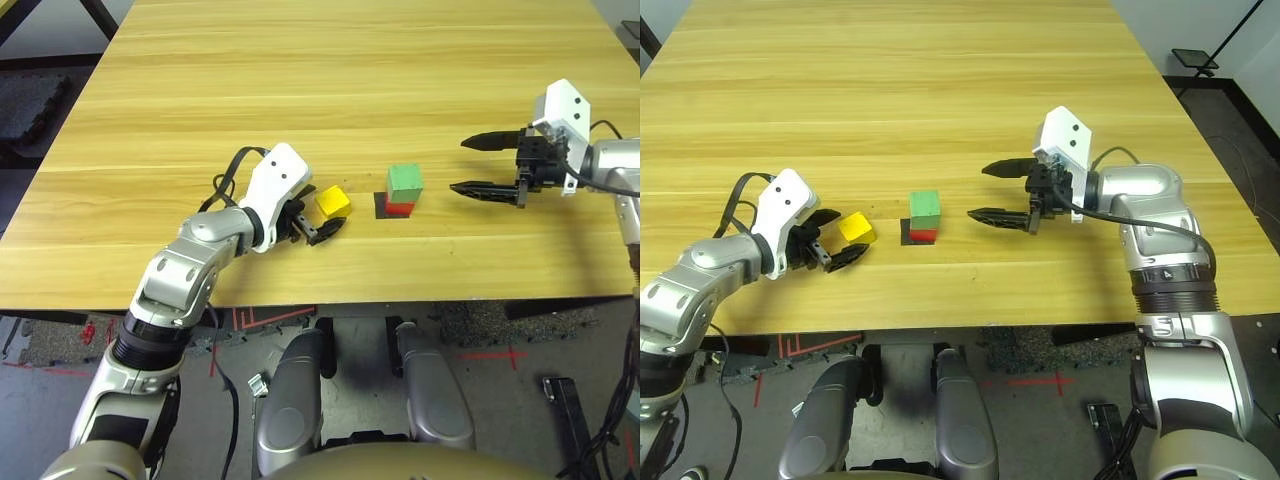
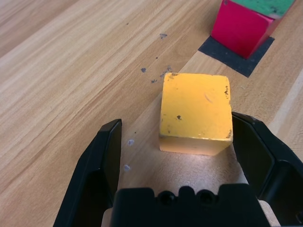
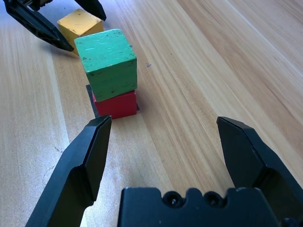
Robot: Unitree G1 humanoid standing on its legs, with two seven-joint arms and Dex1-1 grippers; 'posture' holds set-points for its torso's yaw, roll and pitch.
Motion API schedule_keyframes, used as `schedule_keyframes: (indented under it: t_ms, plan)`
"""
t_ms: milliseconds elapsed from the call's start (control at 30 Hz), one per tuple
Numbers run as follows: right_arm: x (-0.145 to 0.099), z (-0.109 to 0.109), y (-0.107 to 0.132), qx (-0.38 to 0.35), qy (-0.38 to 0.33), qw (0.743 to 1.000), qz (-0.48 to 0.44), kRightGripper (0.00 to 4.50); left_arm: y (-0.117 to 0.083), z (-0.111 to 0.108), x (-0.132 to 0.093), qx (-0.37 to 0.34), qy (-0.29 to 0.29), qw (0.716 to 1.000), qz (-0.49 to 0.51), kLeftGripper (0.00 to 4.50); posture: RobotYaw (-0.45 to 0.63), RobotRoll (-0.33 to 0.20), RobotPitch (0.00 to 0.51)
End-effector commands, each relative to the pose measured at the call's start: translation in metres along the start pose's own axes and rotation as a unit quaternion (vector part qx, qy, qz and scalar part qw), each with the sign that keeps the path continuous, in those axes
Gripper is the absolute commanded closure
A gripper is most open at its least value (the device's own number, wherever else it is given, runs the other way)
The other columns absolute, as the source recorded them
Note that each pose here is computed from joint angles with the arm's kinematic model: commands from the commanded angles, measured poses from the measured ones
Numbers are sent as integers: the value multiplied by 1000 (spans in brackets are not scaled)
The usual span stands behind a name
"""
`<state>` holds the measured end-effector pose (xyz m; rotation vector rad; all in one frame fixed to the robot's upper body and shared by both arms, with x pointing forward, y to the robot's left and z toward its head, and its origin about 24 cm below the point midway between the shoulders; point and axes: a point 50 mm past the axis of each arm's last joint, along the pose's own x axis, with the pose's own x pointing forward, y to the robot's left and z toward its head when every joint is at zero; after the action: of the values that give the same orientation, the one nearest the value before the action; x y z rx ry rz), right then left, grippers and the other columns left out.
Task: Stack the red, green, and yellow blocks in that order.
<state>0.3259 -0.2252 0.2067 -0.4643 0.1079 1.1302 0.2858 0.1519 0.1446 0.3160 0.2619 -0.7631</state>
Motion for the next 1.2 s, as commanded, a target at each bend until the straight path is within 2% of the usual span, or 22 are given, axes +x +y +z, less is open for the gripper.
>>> schedule_keyframes:
  t_ms: [33, 100, 233, 267, 467, 600, 733, 833, 967, 1200]
  plan:
    - [2, -2, 1, -3, 5, 1000, 4, 0, -1, -9, 3, -10, 8, 1000, 0, 423, 237, 87, 276]
    - [2, -2, 1, -3, 5, 1000, 4, 0, -1, -11, 3, -9, 10, 1000, -1, 939, 237, 87, 276]
    - [3, -1, 0, -3, 4, 1000, 2, 0, 2, -15, 2, -8, 13, 1000, -2, 2424, 238, 87, 275]
    - [3, -1, 0, -3, 4, 1000, 1, 0, 3, -15, 2, -7, 13, 1000, -2, 2574, 238, 87, 275]
    - [3, -2, -3, -3, 5, 1000, -1, 0, 14, -7, 1, 19, 1, 1000, -4, 2563, 245, 87, 275]
    - [3, -2, -3, -4, 5, 1000, 0, 0, 24, 11, -2, 55, -23, 998, -21, 2563, 251, 91, 276]
    - [4, -2, -3, -4, 4, 1000, 2, 0, 33, 43, -4, 91, -50, 994, -39, 2563, 256, 98, 278]
    - [5, -2, -2, -3, 3, 1000, 6, 0, 33, 66, -4, 113, -68, 990, -59, 2563, 256, 100, 278]
    - [4, 0, 5, -3, 4, 999, 33, 0, 31, 85, -1, 130, -83, 984, -84, 2563, 254, 105, 275]
    - [-4, 10, 13, -12, 8, 998, 54, 0, 18, 108, 1, 157, -98, 973, -137, 2563, 228, 104, 254]
